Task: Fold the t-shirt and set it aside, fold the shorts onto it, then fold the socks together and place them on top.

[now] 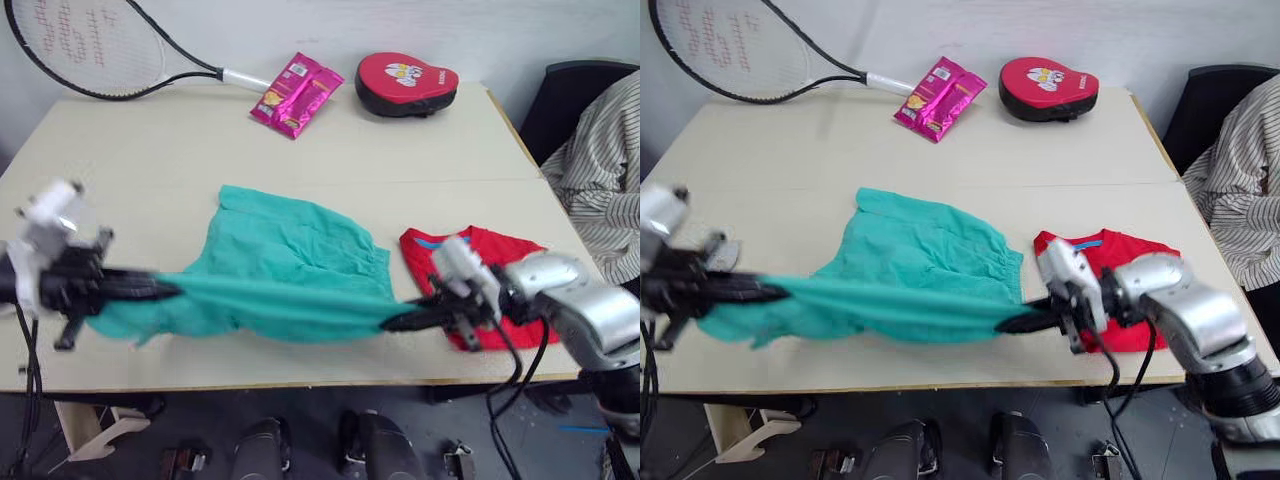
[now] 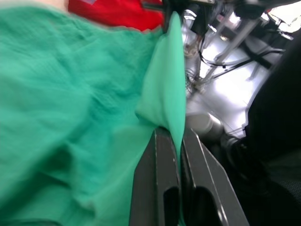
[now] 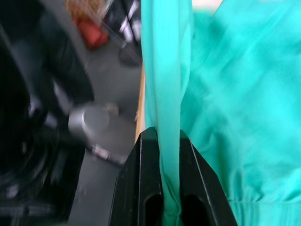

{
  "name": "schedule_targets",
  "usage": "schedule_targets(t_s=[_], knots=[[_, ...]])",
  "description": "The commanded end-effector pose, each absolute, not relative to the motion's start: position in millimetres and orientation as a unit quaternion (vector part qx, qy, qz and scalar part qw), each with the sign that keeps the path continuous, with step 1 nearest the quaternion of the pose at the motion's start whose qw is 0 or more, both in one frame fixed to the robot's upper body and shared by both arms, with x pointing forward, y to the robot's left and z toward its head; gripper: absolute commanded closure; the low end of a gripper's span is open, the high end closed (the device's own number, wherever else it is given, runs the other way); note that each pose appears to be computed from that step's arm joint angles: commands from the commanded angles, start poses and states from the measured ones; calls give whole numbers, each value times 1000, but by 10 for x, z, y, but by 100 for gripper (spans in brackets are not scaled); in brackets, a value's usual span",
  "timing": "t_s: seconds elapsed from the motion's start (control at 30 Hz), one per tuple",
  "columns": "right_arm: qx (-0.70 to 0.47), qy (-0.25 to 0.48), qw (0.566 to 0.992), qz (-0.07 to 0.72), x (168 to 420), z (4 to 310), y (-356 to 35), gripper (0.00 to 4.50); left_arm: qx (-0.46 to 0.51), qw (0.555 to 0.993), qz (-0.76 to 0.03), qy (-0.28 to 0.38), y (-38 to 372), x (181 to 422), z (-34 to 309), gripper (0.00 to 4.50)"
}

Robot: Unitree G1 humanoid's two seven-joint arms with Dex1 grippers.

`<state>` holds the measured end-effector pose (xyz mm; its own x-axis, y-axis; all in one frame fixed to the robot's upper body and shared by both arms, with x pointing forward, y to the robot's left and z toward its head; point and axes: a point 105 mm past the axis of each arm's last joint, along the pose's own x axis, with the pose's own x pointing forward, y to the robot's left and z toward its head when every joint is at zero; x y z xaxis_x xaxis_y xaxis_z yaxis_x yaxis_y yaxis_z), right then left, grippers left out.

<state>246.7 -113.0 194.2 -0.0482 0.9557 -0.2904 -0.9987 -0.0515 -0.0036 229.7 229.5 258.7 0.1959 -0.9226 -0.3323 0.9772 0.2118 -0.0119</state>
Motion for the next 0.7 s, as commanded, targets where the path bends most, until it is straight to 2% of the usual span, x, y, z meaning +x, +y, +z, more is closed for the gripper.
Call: schedule_targets(t_s=[0.03,0.07,0.13,0.27,0.43,0.6,0.7], knots=[[-103,44,719,686,2590,2242,-1156,450,134,776,-605,115,2397,2421,2788,449],[-100,34,729,676,2639,2286,-1156,450,142,777,-603,111,2405,2458,2817,449],[-95,20,764,638,2860,2376,-1168,450,218,806,-547,51,2475,2820,2928,449],[-100,66,816,565,3289,2225,-1202,450,306,794,-523,43,2470,3275,2883,449],[-15,87,848,523,3558,2109,-1118,450,361,786,-501,29,2344,3701,2792,449],[-21,93,871,482,3737,1976,-1065,450,385,809,-444,8,2149,4077,2654,449],[-44,104,888,446,3836,1873,-1075,450,381,824,-420,16,2091,4204,2483,449]])
